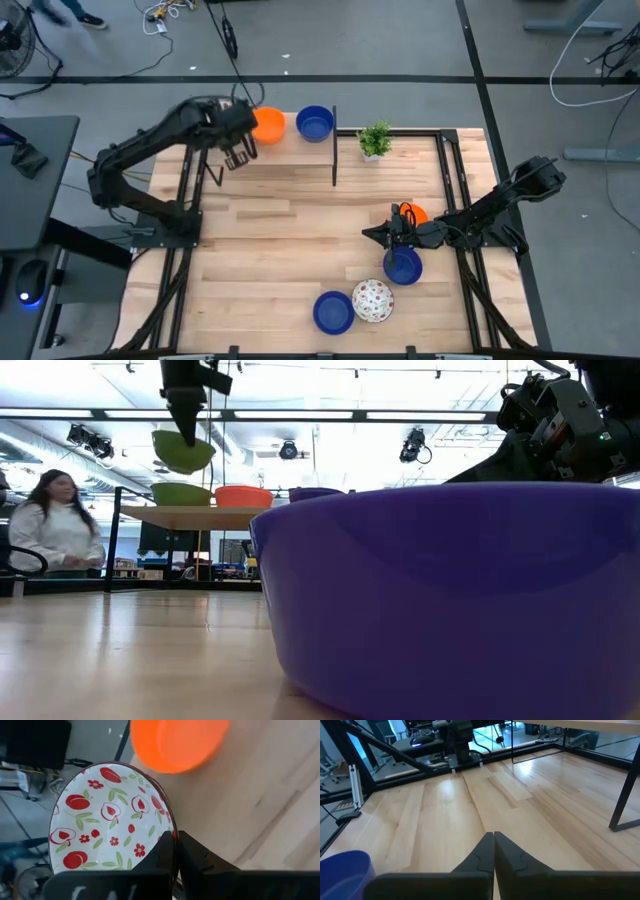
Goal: Pick & Place Mini bowls
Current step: Stack the white bowl on top of the white bowl on the shelf
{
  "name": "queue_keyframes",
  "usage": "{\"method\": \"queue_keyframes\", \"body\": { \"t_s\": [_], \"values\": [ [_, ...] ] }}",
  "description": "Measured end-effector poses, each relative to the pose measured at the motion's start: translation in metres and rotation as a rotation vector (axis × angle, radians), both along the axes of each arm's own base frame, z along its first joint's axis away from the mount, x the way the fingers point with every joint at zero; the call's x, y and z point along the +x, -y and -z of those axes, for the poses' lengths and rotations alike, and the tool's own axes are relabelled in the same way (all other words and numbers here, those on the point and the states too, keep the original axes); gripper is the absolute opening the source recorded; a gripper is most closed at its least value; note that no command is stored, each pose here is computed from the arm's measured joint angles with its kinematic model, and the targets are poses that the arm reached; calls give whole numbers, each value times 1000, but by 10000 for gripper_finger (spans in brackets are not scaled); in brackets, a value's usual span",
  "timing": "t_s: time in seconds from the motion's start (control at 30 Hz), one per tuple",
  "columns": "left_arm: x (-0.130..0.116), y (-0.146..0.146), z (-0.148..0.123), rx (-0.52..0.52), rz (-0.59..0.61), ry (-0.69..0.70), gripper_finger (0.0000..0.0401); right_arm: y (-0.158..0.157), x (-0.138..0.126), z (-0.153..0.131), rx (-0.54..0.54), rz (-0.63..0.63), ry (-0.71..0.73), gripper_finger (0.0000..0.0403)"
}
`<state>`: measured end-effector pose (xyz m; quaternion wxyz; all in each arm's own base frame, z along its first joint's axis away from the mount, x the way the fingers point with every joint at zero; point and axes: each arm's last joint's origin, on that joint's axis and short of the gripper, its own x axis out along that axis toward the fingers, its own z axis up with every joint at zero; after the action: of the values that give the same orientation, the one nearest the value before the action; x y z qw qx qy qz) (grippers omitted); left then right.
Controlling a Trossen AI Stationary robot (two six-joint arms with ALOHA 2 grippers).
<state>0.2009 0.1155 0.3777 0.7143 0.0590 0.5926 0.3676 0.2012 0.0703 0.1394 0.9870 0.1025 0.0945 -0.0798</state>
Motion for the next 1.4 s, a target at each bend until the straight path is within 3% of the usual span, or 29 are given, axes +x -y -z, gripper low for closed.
{"method": "queue_keyframes", "body": {
  "t_s": [0.23, 0.47, 0.9, 1.17, 1.4],
  "values": [
    [-15, -38, 1, -70, -70, 114, 10, 0, 0, 0, 15, 3, 0, 6],
    [-24, -53, 0, -98, -121, 191, 10, 0, 0, 0, 15, 3, 0, 6],
    [-23, -58, 1, -100, -183, 240, 10, 0, 0, 0, 16, 3, 1, 6],
    [-19, -62, 37, -96, -212, 142, 10, 0, 0, 0, 17, 0, 2, 6],
    [-15, -63, 42, -107, -205, 188, 17, 0, 0, 0, 17, 0, 2, 6]
  ]
}}
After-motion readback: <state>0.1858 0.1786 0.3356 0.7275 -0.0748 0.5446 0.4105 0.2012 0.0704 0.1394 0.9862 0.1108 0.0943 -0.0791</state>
